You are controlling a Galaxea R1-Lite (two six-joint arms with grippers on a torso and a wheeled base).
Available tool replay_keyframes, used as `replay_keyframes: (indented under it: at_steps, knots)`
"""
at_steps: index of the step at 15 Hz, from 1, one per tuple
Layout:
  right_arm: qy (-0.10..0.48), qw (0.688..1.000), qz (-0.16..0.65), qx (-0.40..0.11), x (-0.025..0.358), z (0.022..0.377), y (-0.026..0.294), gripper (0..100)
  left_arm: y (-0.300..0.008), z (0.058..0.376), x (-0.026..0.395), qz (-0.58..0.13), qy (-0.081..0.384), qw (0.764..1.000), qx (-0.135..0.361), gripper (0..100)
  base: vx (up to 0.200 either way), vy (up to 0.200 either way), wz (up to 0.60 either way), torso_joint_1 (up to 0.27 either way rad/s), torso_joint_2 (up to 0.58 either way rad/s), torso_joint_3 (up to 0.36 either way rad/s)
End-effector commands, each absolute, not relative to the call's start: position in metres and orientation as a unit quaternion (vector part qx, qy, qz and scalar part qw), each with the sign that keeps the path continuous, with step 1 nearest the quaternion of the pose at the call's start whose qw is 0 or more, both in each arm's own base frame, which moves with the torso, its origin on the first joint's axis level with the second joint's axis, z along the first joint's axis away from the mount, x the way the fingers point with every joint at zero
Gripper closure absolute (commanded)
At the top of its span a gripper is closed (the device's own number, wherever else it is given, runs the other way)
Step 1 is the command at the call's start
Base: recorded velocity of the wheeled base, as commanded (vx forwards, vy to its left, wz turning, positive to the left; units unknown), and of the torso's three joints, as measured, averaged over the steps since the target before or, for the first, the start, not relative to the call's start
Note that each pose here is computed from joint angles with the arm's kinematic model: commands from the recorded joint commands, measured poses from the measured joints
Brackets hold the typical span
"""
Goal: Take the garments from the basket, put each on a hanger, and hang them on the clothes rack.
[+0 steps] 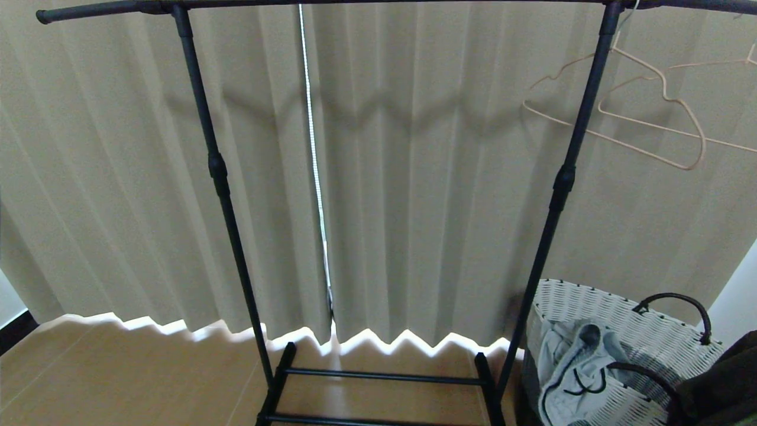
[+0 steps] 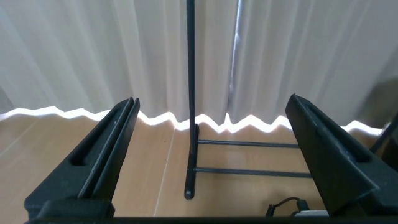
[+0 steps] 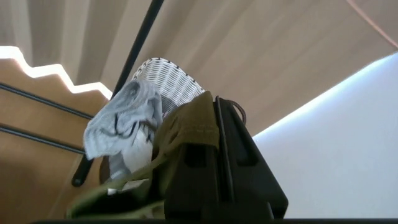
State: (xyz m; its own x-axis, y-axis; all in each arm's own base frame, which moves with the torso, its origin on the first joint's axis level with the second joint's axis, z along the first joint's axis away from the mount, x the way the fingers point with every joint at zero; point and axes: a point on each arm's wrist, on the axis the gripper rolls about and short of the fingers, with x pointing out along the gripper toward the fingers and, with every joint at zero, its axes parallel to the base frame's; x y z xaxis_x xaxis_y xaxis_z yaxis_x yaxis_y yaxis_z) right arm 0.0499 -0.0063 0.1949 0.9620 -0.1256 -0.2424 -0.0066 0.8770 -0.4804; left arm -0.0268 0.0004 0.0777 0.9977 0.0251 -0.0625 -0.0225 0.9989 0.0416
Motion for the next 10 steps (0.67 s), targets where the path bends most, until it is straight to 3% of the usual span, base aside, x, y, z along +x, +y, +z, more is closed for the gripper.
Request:
replay_keyframes:
  at_steps: [1,2,10]
  knots:
    - [0.135,0.959,-0.031,-0.246,0.0499,0.1947,-0.0063,100,0.0004,0.0779,-0.0267,0.012,0.032,0.999,0.02,0,-0.2,0.0,0.0,-0.002,0.0,0.007]
    - [0.135,0.959,-0.031,-0.246,0.0502,0.195,-0.0063,100,0.0004,0.0779,-0.0268,0.012,0.031,0.999,0.02,0,-0.2,0.0,0.0,-0.002,0.0,0.007]
    - [0.129,0.96,-0.014,-0.246,0.0513,0.1958,-0.0053,100,0.0004,0.0775,-0.0265,0.013,0.033,0.999,0.036,0,0.0,0.0,0.0,0.0,0.0,0.0]
